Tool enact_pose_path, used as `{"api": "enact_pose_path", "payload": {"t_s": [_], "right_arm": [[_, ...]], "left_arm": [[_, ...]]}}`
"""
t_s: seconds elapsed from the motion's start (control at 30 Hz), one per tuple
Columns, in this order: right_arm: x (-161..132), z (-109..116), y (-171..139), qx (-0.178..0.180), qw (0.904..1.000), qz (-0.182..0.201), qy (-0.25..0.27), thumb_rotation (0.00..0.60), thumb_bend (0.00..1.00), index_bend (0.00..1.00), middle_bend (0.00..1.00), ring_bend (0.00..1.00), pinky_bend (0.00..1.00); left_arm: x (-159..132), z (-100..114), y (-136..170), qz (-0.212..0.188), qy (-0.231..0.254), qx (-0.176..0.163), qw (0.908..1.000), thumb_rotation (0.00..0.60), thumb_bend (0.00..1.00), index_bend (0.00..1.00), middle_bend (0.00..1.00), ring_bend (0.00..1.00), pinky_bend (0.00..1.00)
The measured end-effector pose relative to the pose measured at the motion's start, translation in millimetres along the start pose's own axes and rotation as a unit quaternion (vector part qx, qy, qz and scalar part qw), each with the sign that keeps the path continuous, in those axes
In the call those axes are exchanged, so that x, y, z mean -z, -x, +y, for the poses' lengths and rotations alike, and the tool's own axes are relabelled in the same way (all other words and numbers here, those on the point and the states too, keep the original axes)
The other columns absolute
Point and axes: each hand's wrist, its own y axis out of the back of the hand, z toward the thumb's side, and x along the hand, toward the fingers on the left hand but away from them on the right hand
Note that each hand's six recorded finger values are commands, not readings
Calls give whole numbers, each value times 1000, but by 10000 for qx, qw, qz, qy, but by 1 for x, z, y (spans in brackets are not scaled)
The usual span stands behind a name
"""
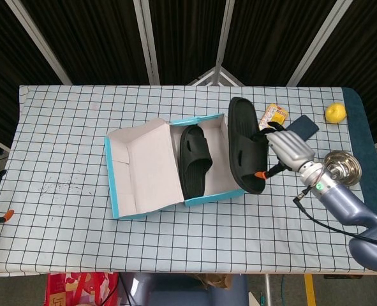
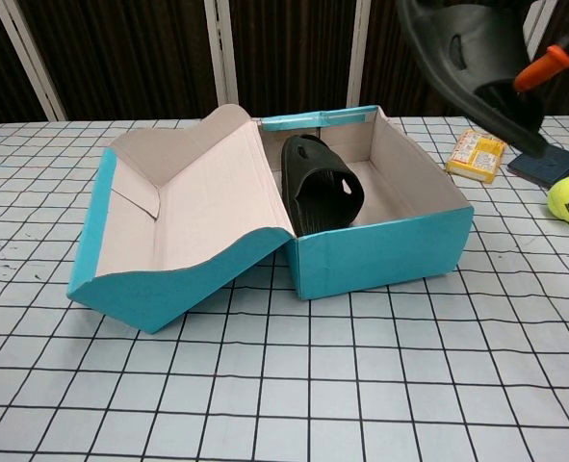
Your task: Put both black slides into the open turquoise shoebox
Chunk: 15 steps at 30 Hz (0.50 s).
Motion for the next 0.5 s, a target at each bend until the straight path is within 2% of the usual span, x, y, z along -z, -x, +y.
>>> {"api": "enact_pose_path", "payload": {"t_s": [0.23,0.5], "right_arm": [[-35,-11,38,-224,9987,359,270,600,188,522,496,208,0],[-57,-20,65,-387,9968,560,427,600,188,522,496,208,0]], "left_arm": [[4,0,-1,72,5,-8,10000,600,284,104,0,3,90],[5,0,-2,108,-10,-12,9999,600,283,105,0,3,89]]}}
